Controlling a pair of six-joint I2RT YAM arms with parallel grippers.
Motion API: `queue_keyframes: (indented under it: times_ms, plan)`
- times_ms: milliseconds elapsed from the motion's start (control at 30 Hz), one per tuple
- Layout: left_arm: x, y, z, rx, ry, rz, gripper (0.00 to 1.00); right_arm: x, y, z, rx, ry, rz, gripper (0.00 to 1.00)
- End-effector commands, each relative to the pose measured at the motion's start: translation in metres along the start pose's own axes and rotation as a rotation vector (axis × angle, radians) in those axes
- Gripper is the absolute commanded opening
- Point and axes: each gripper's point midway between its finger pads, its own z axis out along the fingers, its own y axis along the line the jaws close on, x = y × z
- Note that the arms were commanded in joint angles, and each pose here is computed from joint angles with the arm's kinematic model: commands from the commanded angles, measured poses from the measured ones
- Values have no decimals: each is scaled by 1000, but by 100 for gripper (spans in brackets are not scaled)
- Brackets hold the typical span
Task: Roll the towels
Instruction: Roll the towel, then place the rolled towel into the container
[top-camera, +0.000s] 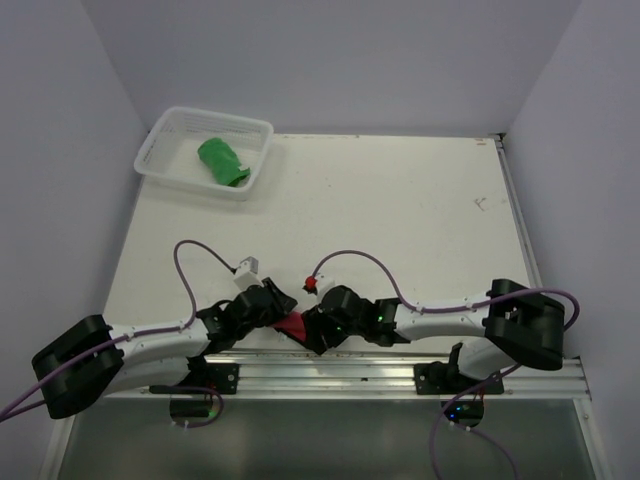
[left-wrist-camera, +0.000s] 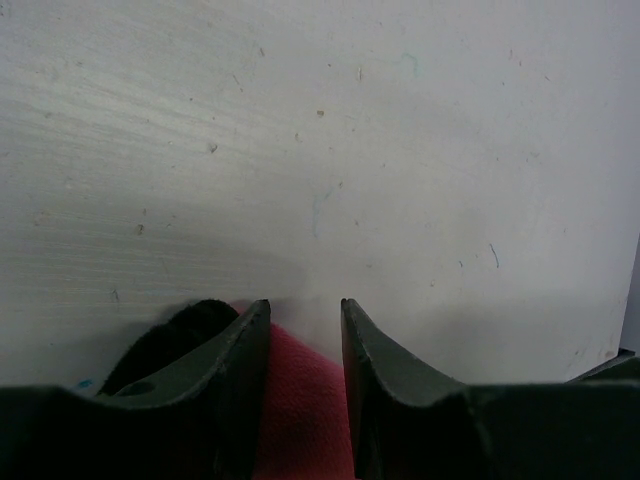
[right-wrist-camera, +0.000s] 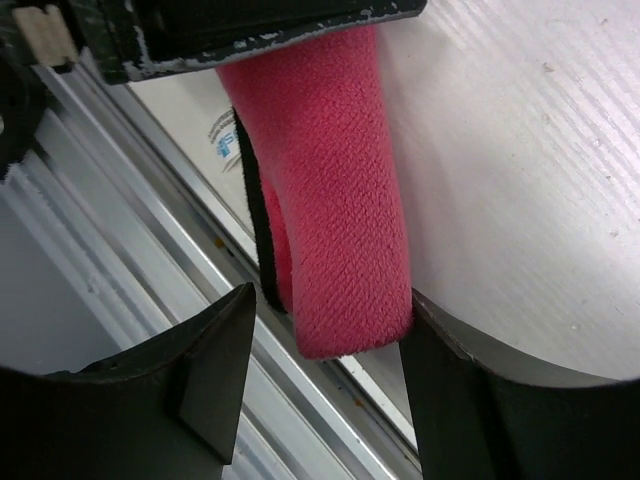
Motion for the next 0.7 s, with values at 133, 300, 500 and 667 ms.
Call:
queue_keyframes:
  times_ms: [133, 300, 500, 667]
  plan:
    - [22, 73, -5, -204, 53, 101, 39, -32, 21, -14, -136, -16, 101, 60]
    - [21, 75, -6, -218, 46, 104, 39, -28, 20, -9, -179, 27, 131, 58]
    - [21, 79, -7, -223, 45, 104, 39, -27, 14, -5, -171, 33, 113, 40]
    - [20, 74, -6, -226, 46, 104, 40, -27, -2, -7, -35, -34, -28, 16]
